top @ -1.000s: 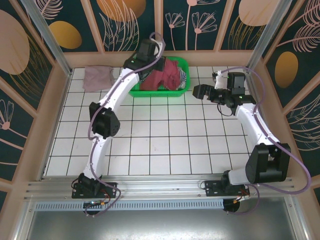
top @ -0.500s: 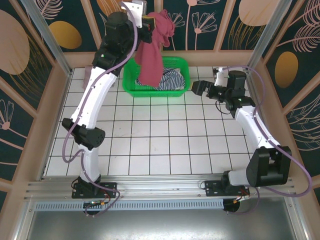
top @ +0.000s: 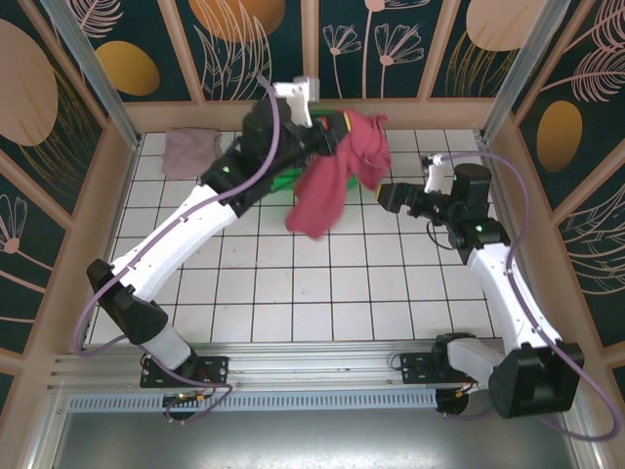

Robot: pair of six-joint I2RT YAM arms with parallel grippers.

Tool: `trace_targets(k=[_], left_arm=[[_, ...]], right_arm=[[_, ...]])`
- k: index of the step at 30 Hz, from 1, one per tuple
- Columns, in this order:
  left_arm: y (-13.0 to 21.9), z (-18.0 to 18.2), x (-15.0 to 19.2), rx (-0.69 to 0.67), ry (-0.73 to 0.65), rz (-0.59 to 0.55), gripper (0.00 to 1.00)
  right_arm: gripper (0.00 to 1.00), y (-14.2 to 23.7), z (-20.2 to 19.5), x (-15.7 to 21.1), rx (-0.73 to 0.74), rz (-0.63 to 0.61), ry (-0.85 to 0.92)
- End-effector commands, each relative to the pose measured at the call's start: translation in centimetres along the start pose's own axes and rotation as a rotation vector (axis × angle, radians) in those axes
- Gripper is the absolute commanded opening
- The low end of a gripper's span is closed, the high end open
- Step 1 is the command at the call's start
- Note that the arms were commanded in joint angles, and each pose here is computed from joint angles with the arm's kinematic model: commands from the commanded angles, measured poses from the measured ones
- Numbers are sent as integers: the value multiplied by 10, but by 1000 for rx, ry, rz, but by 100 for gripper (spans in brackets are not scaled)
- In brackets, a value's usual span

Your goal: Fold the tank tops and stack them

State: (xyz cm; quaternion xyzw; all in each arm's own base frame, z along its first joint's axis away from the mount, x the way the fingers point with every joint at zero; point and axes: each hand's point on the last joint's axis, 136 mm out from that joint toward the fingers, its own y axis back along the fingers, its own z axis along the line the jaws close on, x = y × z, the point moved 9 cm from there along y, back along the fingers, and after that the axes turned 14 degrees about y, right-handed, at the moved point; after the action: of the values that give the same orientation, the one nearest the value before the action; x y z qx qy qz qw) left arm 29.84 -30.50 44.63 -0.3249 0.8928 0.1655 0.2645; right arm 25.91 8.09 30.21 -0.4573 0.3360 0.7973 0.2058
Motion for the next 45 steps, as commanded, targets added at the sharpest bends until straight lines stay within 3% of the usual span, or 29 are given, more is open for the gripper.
trace_targets(k=[1, 3, 7, 13, 18, 20, 23, 27, 30, 35, 40, 45], left_arm=[[0, -2, 21, 20, 241, -63, 0], [1, 18, 36, -55, 292, -76, 0], [-10, 103, 61, -286, 365, -85, 0], [-35, 226, 69, -549, 298, 1, 0], [-37, 280, 61, -804, 155, 102, 17], [-32, 291, 59, -917, 108, 118, 33], [-25, 286, 56, -947, 124, 112, 47], [2, 261, 61, -978, 176, 98, 54], [20, 228, 79, -903, 243, 125, 64], [28, 193, 136, -844, 287, 244, 65], [2, 171, 194, -713, 312, 384, 65], [-18, 180, 237, -697, 345, 464, 64]], right_arm=[[97, 15, 6, 23, 6, 46, -26], [96, 20, 9, 32, 3, 56, -40], [95, 22, 10, 55, -12, 96, -91], [93, 14, 10, 89, -36, 169, -189], [92, 3, 6, 108, -33, 223, -229], [90, -4, -1, 113, -3, 261, -236], [85, -20, -14, 111, 46, 291, -222], [81, -49, -27, 105, 105, 345, -157], [79, -71, -40, 104, 128, 351, -135], [76, -107, -54, 108, 159, 390, -86], [69, -135, -68, 111, 129, 401, -84], [63, -159, -74, 115, 67, 426, -113]])
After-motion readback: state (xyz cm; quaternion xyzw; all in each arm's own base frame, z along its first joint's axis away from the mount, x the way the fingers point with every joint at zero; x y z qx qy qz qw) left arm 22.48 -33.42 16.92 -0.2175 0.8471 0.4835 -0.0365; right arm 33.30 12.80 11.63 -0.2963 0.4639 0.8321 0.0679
